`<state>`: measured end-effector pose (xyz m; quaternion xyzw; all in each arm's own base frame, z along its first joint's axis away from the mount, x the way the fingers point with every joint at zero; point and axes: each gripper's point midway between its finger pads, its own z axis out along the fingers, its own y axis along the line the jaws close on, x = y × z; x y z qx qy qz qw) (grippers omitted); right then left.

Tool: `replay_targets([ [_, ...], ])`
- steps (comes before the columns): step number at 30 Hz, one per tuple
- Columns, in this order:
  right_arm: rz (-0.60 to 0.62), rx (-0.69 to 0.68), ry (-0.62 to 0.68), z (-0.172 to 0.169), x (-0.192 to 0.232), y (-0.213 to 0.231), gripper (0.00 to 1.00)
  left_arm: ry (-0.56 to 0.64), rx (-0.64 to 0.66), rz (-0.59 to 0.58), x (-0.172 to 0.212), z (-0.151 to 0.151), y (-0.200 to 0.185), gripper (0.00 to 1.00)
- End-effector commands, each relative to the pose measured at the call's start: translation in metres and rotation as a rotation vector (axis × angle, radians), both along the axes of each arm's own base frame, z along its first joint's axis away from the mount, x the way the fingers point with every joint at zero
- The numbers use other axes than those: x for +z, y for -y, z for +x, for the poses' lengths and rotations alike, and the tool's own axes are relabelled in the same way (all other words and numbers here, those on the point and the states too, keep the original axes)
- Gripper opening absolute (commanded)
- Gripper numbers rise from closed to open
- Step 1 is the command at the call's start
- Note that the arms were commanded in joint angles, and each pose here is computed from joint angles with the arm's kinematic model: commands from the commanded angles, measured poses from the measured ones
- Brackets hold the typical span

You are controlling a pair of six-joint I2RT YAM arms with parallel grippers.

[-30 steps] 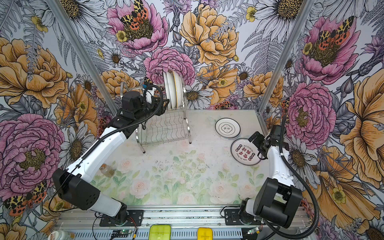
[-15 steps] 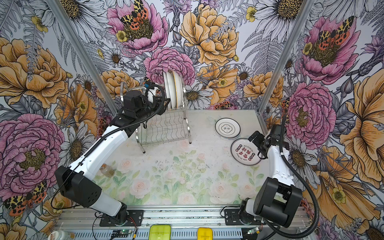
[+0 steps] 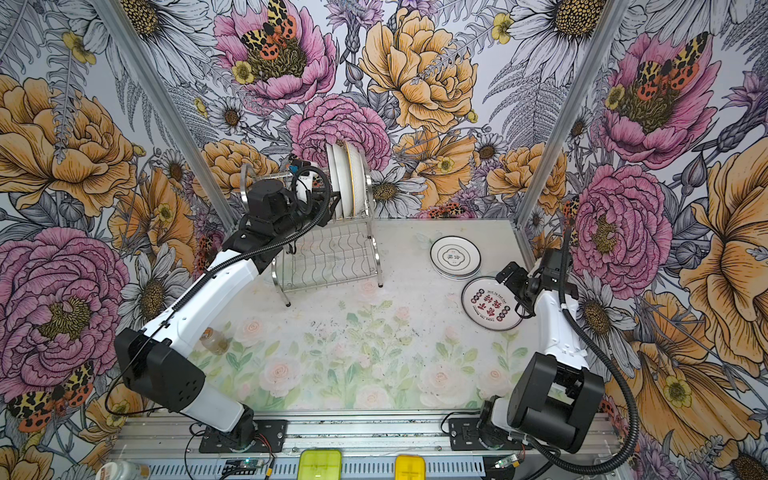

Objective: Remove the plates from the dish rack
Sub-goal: 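Close the left gripper on the rim of the front black-striped plate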

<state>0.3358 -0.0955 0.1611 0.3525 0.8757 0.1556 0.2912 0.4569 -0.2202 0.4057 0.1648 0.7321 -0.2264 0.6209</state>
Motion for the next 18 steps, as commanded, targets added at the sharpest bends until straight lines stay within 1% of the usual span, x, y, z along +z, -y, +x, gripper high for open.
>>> replay_targets([
  [1,-0.018,0.025,0.045,0.0067,0.0163,-0.0015,0.99,0.031,0.012,0.007,0.0008,0.0112,-0.003,0.44],
  [6,-0.02,0.027,0.049,0.0065,0.0175,-0.0019,0.99,0.033,-0.004,0.007,-0.0034,0.0141,0.0008,0.42],
  [13,-0.024,0.032,0.057,0.0054,0.0205,-0.0022,0.99,0.032,-0.013,0.008,-0.0056,0.018,0.0044,0.34],
  [18,-0.024,0.032,0.061,0.0056,0.0218,-0.0025,0.99,0.03,-0.013,0.016,-0.0074,0.0189,0.0039,0.26],
])
